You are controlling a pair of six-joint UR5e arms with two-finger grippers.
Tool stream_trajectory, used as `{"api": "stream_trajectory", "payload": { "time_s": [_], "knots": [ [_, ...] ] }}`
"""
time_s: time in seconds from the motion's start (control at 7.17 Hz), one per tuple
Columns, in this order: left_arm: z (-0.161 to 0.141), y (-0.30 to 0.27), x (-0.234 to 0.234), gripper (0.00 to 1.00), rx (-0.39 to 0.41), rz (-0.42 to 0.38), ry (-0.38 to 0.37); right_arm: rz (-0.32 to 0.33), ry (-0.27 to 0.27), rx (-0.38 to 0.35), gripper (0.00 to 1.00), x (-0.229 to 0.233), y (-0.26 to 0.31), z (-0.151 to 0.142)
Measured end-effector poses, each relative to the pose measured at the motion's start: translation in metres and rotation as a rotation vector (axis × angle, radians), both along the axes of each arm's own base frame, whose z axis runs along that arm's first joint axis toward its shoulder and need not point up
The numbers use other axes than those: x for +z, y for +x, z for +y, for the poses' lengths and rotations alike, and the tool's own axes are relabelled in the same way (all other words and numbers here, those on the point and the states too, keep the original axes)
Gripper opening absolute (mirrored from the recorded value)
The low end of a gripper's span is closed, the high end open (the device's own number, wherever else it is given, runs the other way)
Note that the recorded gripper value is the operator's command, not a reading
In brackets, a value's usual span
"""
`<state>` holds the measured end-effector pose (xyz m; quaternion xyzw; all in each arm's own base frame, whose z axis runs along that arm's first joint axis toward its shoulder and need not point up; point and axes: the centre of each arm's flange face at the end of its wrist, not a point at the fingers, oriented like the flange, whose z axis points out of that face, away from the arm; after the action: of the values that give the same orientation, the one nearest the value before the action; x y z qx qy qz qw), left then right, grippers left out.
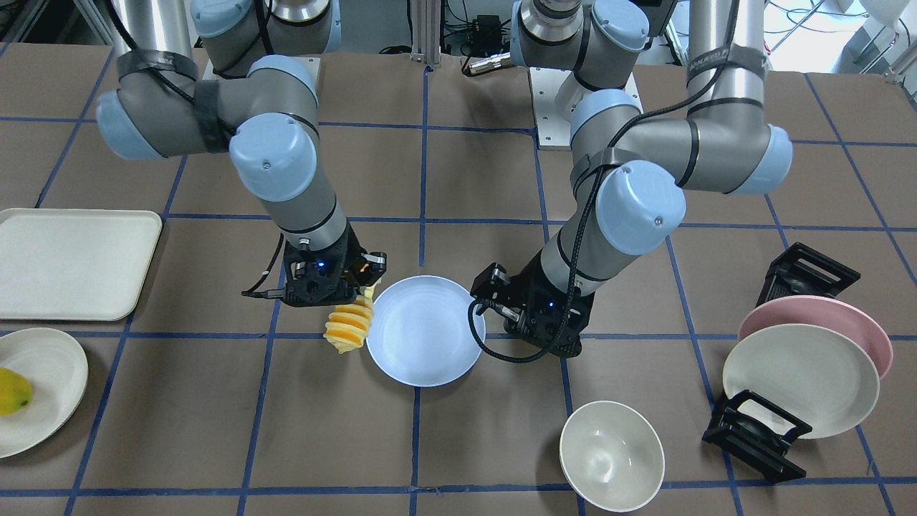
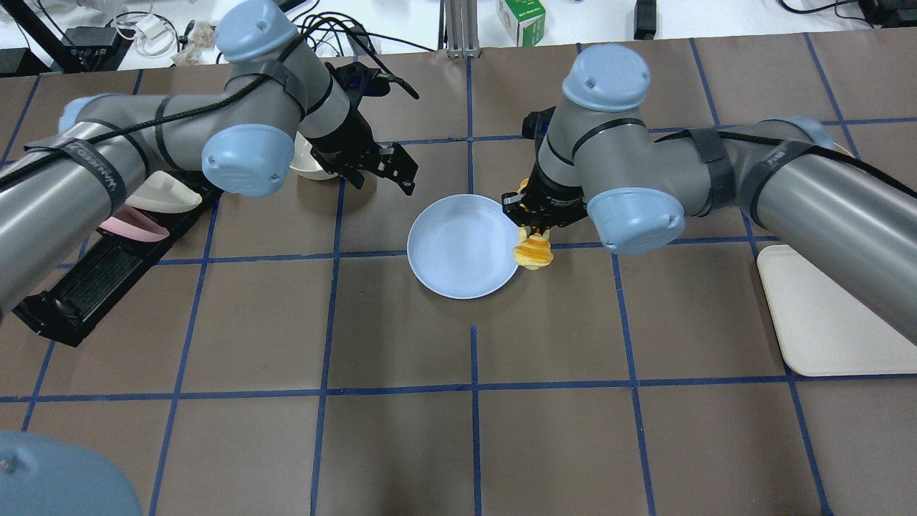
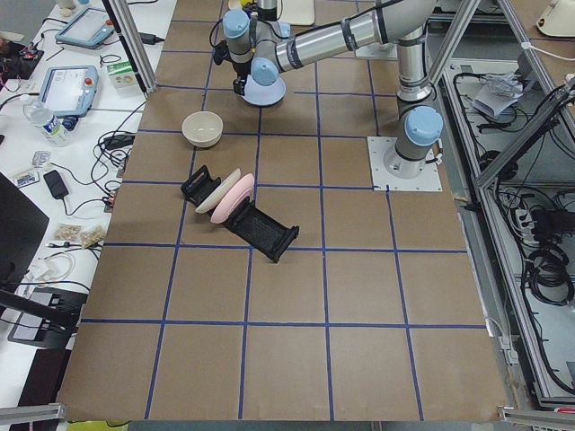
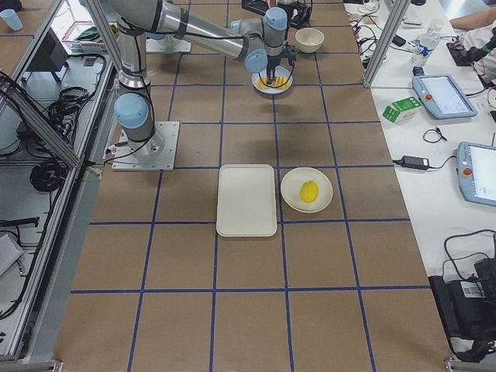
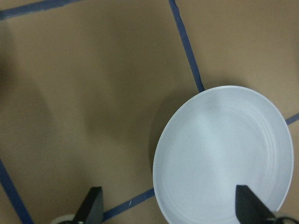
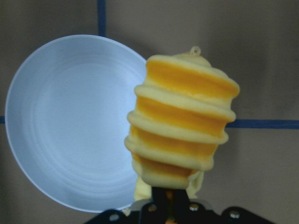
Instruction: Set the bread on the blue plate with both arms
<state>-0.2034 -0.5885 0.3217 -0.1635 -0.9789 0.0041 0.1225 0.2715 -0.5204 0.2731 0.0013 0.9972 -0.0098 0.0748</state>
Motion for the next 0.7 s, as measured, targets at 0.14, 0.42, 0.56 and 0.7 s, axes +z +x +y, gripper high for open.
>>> {"api": "stream_trajectory", "payload": {
  "time_s": [0.14,0.42,0.56,0.7],
  "knots": [
    [0.014,0.005,0.026,1.00,0.005,-0.042,0.030,-0.014,-0.006,-0.026,0.00,-0.013,0.028,0.003],
    [0.046,0.018,0.069,1.00,0.052,-0.137,0.054,-0.055,0.004,-0.068,0.39,-0.042,0.061,0.008],
    [0.056,0.025,0.085,1.00,0.081,-0.153,0.051,-0.071,0.030,-0.084,0.99,-0.053,0.066,0.012],
    [0.063,0.032,0.101,1.00,0.105,-0.157,0.038,-0.080,0.047,-0.093,1.00,-0.060,0.067,0.015]
  ]
}}
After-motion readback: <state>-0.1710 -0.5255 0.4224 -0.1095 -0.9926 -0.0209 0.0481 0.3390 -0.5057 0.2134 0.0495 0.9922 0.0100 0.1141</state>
